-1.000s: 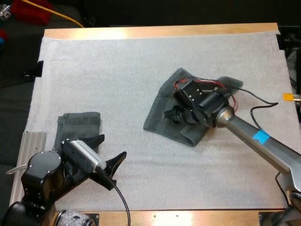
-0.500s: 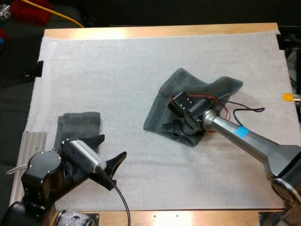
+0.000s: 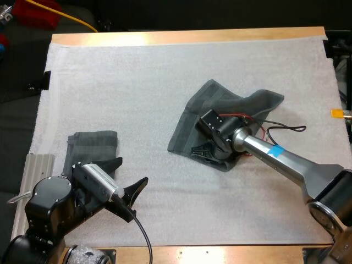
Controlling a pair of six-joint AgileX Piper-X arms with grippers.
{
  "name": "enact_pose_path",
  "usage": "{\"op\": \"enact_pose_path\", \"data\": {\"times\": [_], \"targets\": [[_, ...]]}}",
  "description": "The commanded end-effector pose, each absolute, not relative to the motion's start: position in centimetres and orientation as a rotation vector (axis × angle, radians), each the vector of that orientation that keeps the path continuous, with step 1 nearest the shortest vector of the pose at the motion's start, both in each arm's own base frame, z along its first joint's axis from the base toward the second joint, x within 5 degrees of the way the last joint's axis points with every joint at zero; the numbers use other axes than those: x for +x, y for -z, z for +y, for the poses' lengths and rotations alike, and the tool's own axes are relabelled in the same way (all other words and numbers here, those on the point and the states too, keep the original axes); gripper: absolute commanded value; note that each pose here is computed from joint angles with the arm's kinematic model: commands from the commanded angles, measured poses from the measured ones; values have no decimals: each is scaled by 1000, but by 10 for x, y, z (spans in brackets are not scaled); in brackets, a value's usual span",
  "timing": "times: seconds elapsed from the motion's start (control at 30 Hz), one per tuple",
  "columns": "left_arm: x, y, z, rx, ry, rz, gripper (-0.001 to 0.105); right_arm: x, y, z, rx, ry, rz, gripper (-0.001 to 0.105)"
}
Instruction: Pick towel from pile, fold and stack
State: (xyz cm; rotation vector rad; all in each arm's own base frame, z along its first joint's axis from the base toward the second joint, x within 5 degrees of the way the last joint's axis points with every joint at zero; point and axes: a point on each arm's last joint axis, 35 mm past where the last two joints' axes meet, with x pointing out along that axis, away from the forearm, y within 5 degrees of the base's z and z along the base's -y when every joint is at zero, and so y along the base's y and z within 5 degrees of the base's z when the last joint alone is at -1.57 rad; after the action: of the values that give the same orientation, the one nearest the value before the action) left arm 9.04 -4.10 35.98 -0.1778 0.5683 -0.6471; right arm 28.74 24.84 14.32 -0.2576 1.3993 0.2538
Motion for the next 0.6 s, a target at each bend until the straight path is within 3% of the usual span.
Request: {"op": "enact_pose_path", "data": {"times": [0.0, 0.3, 0.57], "targets": [[90, -361, -41, -185, 649, 571, 69, 287, -138, 249, -259, -248, 1415, 27], [90, -361, -41, -185, 649, 571, 69, 284, -142, 243, -351, -173, 1400, 25], [90, -361, -41, -185, 649, 571, 69, 277, -169, 246, -438, -204, 1304, 25]]}}
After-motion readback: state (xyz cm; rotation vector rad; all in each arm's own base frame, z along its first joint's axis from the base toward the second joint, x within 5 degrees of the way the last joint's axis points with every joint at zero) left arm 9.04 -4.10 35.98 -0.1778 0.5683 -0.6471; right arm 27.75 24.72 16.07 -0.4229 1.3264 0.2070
